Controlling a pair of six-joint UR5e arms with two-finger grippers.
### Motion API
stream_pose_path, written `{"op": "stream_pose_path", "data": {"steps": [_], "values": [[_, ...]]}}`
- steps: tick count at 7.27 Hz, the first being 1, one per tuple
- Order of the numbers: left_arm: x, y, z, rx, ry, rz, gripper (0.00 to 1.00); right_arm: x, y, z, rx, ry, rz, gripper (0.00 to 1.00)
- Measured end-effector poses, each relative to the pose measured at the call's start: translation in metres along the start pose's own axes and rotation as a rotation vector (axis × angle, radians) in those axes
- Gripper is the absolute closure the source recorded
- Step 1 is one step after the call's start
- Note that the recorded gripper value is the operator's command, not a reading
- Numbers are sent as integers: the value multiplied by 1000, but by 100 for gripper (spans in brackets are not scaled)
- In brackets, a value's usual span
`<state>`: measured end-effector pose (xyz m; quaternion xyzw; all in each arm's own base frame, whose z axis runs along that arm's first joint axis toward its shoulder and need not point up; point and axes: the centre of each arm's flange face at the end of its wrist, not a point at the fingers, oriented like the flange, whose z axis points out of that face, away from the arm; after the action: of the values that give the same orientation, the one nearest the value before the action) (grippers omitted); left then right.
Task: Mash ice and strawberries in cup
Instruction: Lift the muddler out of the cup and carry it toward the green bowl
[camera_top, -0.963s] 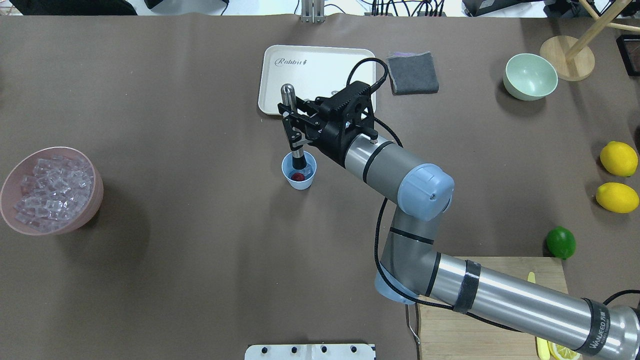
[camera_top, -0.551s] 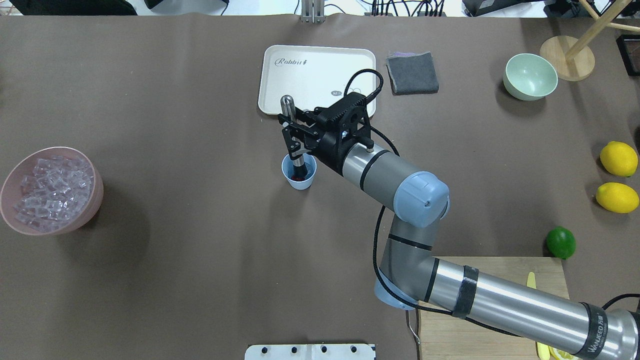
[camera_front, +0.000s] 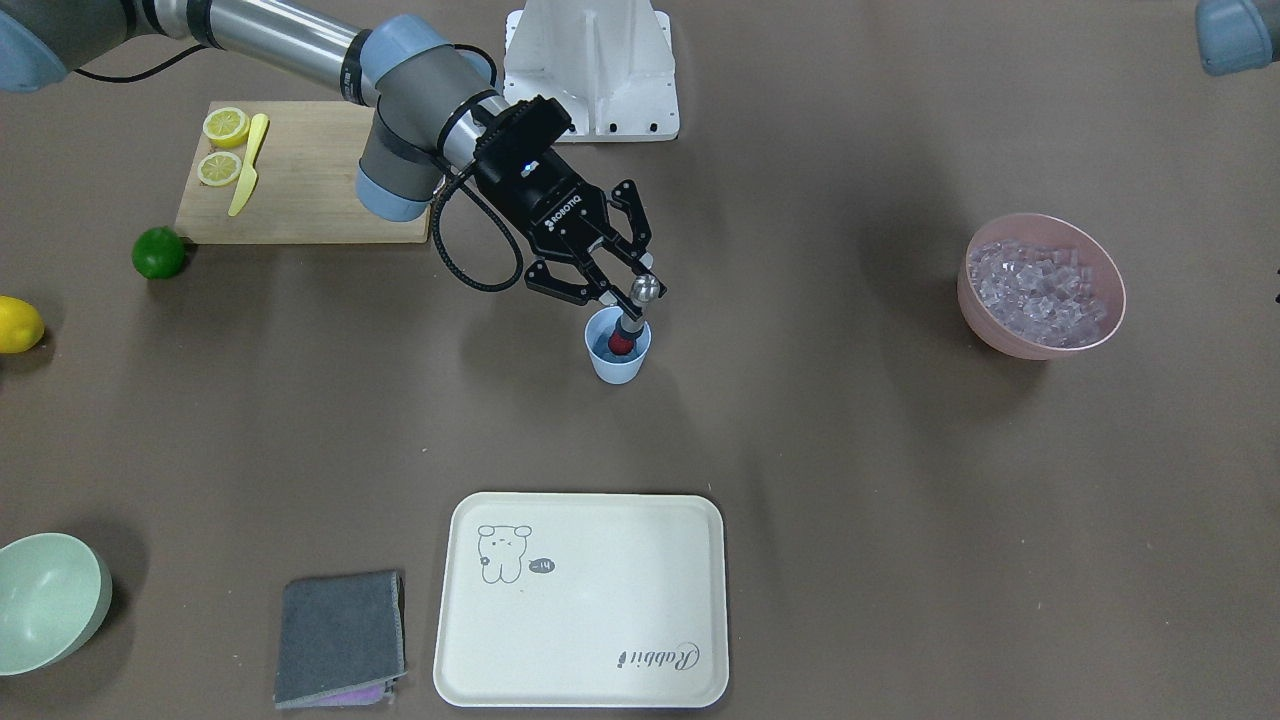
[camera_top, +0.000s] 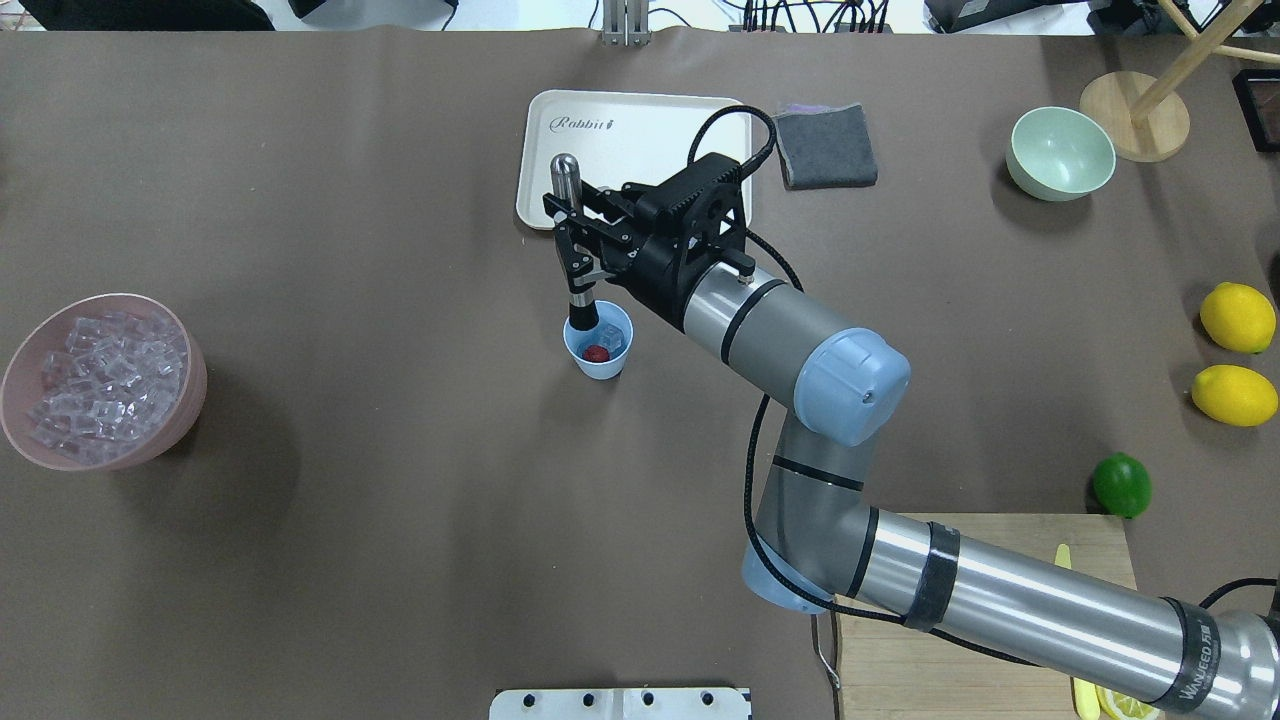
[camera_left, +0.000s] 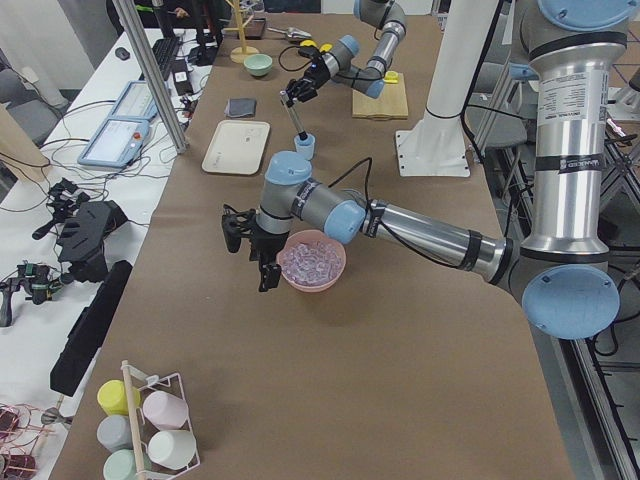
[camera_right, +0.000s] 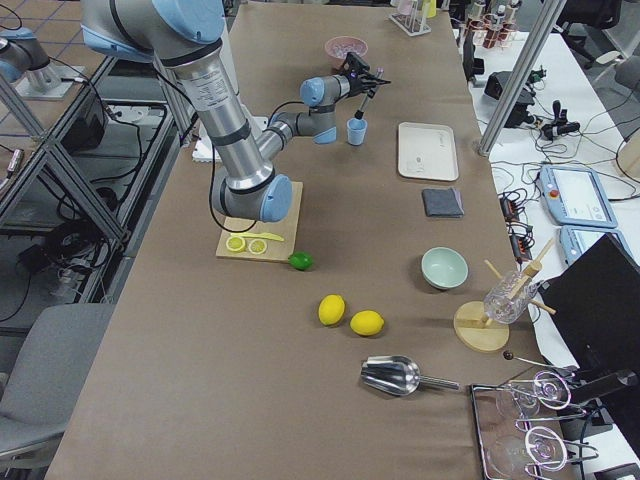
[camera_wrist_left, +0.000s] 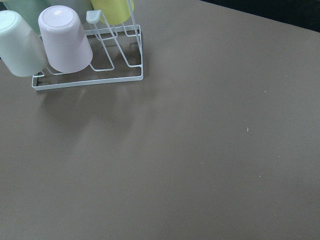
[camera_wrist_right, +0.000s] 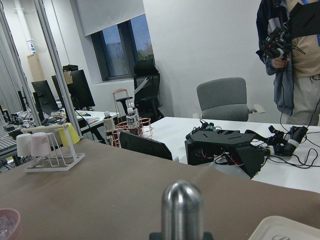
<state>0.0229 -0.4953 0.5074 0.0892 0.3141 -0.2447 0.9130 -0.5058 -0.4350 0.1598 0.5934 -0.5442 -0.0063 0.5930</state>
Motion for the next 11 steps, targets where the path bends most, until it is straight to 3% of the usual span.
{"op": "stream_pose_path", "data": {"steps": [2, 3, 5, 7, 9, 11], "values": [[3, 0, -4, 5, 6, 6, 2, 26, -43, -1, 41, 44, -12, 100], [7, 0, -8, 12, 19, 15, 2, 46, -68, 0, 28, 91, -23, 100], [24, 2, -17, 45, 105, 76, 2, 116, -121, -19, -48, 209, -41, 100], [59, 14, -18, 72, 196, 175, 2, 228, -145, -64, -210, 386, -44, 100], [85, 32, -8, 69, 245, 252, 2, 328, -156, -111, -459, 553, 52, 100], [105, 46, 4, 79, 277, 310, 2, 375, -158, -141, -687, 625, 224, 100]]}}
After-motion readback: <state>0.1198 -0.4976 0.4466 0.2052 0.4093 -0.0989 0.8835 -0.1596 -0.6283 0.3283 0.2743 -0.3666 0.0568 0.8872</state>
